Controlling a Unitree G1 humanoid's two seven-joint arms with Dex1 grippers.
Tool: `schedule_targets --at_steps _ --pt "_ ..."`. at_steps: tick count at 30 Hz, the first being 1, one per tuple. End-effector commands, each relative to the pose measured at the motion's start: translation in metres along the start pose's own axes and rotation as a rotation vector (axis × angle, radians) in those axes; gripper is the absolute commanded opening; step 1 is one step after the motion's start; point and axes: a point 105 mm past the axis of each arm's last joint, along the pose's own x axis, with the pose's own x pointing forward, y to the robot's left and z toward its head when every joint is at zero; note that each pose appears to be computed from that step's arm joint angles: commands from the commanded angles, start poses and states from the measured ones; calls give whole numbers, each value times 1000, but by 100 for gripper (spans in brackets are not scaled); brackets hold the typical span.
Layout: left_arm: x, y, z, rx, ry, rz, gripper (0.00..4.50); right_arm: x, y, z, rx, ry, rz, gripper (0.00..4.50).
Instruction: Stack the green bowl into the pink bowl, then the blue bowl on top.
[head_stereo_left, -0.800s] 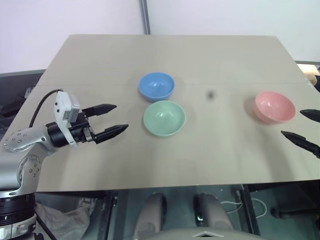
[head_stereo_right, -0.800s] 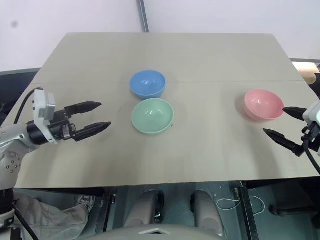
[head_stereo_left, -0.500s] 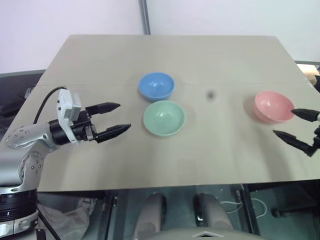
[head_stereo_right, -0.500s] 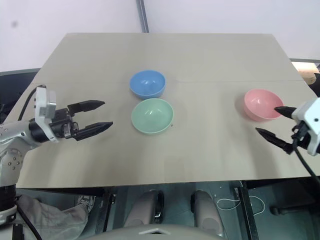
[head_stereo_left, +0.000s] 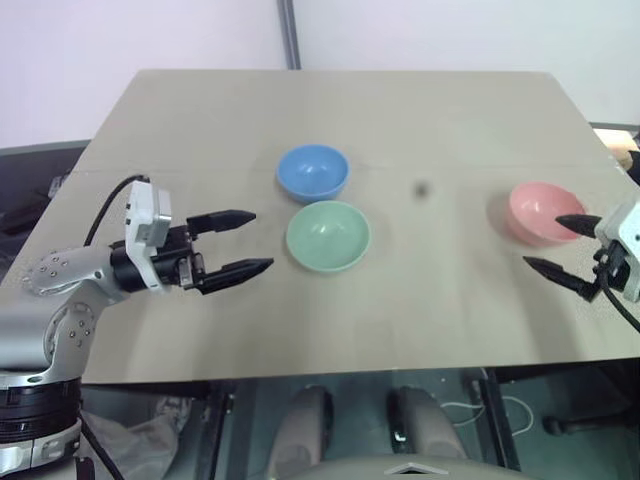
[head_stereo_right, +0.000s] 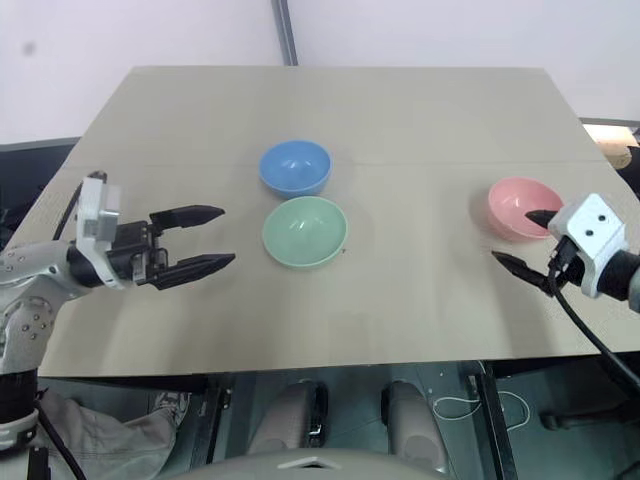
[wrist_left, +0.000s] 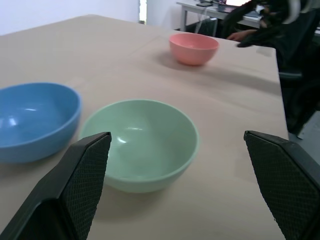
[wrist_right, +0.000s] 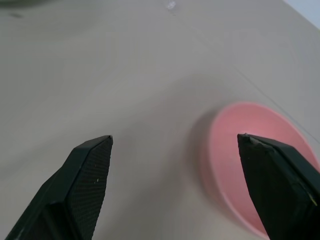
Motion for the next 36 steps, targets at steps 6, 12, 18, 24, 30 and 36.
schedule_targets --at_steps 6,12,18,24,30,36 --pt "0 -19 14 40 -45 -121 450 45 -12 -36 -52 173 28 378" --pt "-4 -28 14 53 -39 -162 450 47 -14 -28 -75 172 55 127" --pt "-7 -17 17 56 -74 -125 450 34 8 15 -93 11 138 4" --pt "-27 23 8 46 -99 34 450 4 110 66 -124 -184 380 4" --pt "-30 36 -13 62 -40 45 450 21 173 65 -316 -215 438 4" --pt "-18 36 -9 68 -51 -1 450 51 185 50 -335 -166 414 89"
